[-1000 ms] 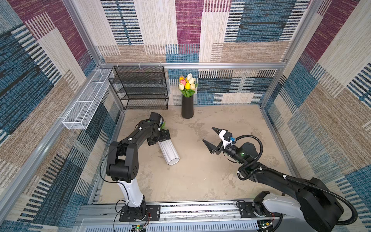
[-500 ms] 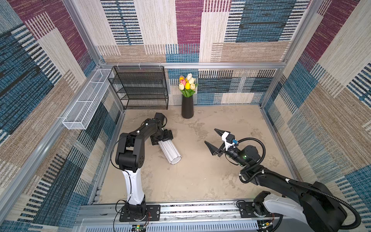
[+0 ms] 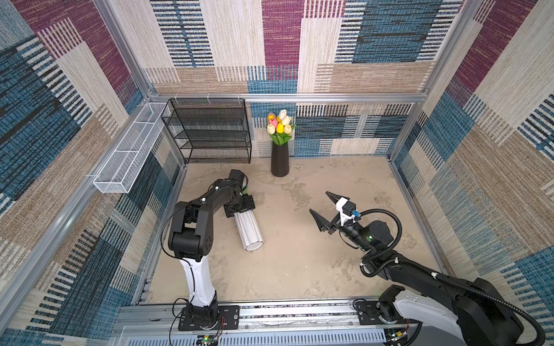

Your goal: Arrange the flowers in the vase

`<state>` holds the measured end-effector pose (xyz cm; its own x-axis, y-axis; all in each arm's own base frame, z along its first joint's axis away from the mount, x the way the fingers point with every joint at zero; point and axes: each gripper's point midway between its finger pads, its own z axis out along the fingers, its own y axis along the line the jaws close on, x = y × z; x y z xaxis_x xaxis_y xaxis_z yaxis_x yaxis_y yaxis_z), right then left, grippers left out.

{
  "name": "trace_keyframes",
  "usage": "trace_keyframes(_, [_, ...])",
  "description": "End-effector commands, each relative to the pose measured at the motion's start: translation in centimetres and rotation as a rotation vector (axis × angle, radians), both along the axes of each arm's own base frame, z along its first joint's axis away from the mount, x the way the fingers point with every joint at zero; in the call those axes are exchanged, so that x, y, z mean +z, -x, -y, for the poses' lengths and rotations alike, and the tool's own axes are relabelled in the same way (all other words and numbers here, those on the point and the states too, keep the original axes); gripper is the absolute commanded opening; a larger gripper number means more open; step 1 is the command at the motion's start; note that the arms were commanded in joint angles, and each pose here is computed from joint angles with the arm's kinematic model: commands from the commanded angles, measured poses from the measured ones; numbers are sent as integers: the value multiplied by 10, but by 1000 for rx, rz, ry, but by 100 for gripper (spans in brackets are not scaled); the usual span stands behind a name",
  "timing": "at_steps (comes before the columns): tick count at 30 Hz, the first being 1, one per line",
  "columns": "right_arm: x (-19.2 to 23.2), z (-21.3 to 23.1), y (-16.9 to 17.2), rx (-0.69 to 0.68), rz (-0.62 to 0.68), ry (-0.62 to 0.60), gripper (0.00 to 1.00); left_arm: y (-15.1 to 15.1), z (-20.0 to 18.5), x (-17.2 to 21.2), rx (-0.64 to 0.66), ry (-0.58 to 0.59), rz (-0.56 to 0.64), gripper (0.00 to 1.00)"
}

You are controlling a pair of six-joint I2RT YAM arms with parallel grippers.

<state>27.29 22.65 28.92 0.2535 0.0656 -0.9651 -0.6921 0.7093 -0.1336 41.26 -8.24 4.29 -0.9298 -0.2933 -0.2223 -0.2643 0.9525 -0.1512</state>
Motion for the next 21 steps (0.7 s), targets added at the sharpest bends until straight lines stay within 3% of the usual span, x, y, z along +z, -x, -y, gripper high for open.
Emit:
trace_keyframes(1, [4,3,0,-17,16,-13,88,-4,-6,5,-21,-39,46,33])
trace_keyframes(5, [4,6,0,-28,20,-17,88,-2,-4,9,-30,-32,77,16])
trace_keyframes(9, [3,7,0,-31,25,-18,88,-2,1,32,-56,-36,187,2])
trace_keyframes(17, [4,11,2,-48,44,-25,88,27,29,133,-194,-95,655,0])
trace_keyframes(21, [7,13,6,-47,60,-34,88,56,53,185,-310,-48,911,0])
